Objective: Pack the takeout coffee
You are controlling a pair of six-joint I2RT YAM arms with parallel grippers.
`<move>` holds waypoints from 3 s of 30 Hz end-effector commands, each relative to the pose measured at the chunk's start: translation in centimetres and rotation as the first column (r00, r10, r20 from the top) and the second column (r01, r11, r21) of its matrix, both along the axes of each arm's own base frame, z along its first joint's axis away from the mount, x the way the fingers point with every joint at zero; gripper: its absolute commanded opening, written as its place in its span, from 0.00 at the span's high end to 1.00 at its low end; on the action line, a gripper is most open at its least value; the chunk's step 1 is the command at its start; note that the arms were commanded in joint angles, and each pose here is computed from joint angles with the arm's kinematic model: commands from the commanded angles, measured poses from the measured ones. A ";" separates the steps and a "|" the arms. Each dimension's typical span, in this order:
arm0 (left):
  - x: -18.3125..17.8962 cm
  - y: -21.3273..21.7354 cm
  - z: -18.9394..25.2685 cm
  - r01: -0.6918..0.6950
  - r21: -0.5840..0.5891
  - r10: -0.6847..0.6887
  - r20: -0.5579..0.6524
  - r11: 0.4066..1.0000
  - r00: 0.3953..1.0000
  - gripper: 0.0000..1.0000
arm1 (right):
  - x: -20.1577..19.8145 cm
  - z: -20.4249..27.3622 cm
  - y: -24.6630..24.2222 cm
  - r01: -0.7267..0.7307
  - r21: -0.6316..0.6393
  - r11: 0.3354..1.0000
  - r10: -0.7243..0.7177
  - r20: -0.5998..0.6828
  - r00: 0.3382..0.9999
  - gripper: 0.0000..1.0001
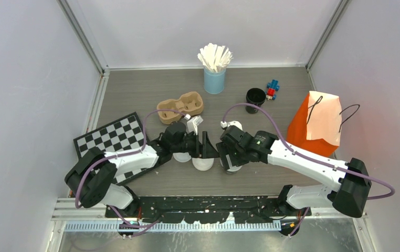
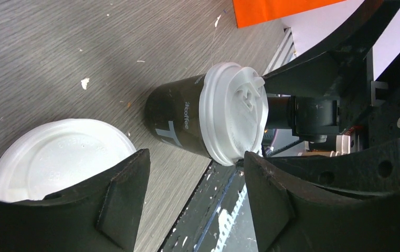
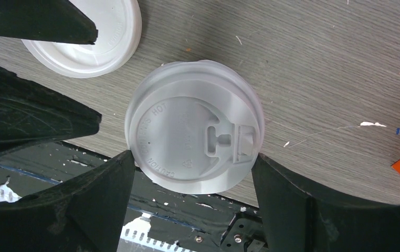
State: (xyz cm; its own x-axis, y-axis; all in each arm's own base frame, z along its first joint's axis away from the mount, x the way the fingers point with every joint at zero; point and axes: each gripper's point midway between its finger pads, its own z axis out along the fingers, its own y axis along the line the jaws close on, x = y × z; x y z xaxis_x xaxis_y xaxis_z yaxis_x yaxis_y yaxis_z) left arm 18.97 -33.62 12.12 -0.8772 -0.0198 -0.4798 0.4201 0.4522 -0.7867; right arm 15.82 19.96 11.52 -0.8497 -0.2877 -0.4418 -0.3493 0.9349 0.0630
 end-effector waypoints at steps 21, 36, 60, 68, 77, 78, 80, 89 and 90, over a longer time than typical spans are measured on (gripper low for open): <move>1.0 -3.2 0.9 0.047 -0.040 -0.045 0.038 0.998 0.998 0.37 | 0.0 1.3 -0.2 0.009 0.057 0.998 -0.011 0.034 0.999 0.11; 0.9 -3.4 0.2 0.055 -0.002 -0.055 0.046 0.998 0.997 0.42 | 0.7 3.7 -1.4 0.081 0.142 0.987 -0.096 0.105 0.990 0.17; -0.8 -4.0 -2.2 0.094 0.093 -0.098 0.042 0.991 0.994 0.59 | 0.8 -0.6 -2.9 0.181 0.211 0.961 -0.195 0.051 0.979 0.33; -0.6 -3.7 -2.8 0.085 0.152 -0.096 0.063 0.985 0.993 0.60 | 1.7 2.6 -3.1 0.211 0.289 0.934 -0.254 0.122 0.959 0.34; -0.8 -4.1 -3.2 0.093 0.169 -0.104 0.062 0.981 0.993 0.60 | 2.7 2.7 -4.4 0.267 0.291 0.918 -0.319 0.146 0.936 0.66; -0.8 -4.1 -3.2 0.093 0.172 -0.105 0.063 0.981 0.992 0.60 | 2.6 2.6 -4.4 0.268 0.294 0.917 -0.319 0.141 0.937 0.67; -0.8 -4.1 -3.1 0.095 0.176 -0.108 0.066 0.980 0.992 0.60 | 2.5 2.4 -4.3 0.267 0.296 0.917 -0.316 0.132 0.940 0.69; -0.8 -3.9 -3.2 0.086 0.205 -0.103 0.075 0.975 0.992 0.60 | 1.8 0.0 -4.1 0.317 0.285 0.905 -0.348 0.066 0.935 0.80; -0.8 -3.8 -3.3 0.084 0.213 -0.103 0.075 0.973 0.992 0.60 | 1.7 -0.4 -4.2 0.331 0.290 0.898 -0.360 0.054 0.931 0.80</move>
State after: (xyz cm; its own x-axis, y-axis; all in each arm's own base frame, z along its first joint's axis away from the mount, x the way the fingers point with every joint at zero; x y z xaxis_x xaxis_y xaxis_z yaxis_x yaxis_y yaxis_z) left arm 18.10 -38.45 10.82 -0.8291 0.1256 -0.5448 0.5313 0.4806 -0.6977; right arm 17.58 15.58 12.20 -0.8126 0.0900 -0.5759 -0.0858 0.9587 0.2710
